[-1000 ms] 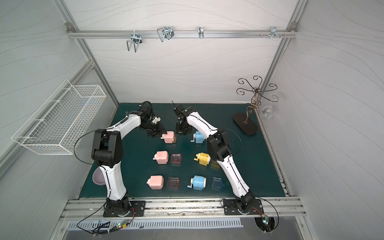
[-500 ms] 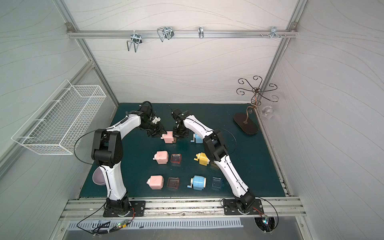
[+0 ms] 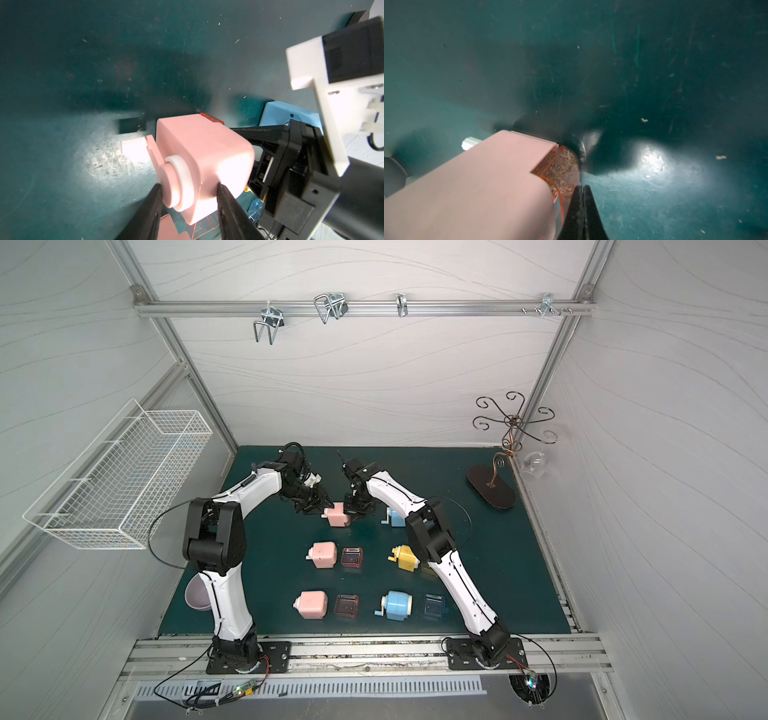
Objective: Put the tray back into the pencil sharpener
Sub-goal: Close the container of the pencil sharpener.
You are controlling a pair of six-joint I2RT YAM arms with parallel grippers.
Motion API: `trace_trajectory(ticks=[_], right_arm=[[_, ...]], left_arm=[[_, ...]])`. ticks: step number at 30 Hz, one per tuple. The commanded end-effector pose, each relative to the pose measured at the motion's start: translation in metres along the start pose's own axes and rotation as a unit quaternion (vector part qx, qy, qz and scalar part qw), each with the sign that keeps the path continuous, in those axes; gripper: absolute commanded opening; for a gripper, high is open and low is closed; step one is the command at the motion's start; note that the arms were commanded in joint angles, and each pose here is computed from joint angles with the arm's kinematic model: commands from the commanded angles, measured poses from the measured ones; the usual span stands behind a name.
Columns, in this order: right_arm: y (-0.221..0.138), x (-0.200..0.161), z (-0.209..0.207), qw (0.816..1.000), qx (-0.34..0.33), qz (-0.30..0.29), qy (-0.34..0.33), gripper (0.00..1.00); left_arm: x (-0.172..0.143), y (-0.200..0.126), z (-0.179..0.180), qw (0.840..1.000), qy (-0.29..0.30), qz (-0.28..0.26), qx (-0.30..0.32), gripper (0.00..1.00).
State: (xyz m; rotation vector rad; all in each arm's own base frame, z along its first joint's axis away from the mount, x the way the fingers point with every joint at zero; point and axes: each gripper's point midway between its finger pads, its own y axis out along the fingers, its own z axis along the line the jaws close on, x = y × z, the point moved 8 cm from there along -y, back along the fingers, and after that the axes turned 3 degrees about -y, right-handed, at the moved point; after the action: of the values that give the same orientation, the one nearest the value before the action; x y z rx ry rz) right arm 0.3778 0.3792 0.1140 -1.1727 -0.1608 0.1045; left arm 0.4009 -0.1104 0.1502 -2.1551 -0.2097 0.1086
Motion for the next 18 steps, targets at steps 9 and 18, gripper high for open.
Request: trace_trajectory(ticks=[9, 18], right_arm=[[-0.023, -0.004, 0.029, 0.998, 0.061, -0.016, -0.009, 0.04], [-0.047, -0.002, 0.020, 0.998, 0.030, -0.051, -0.007, 0.07]], left_arm=[[0.002, 0.001, -0.005, 1.000, 0.008, 0.005, 0.001, 0.46], [0.002, 0.000, -0.006, 1.000, 0.011, 0.002, -0.001, 0.47]])
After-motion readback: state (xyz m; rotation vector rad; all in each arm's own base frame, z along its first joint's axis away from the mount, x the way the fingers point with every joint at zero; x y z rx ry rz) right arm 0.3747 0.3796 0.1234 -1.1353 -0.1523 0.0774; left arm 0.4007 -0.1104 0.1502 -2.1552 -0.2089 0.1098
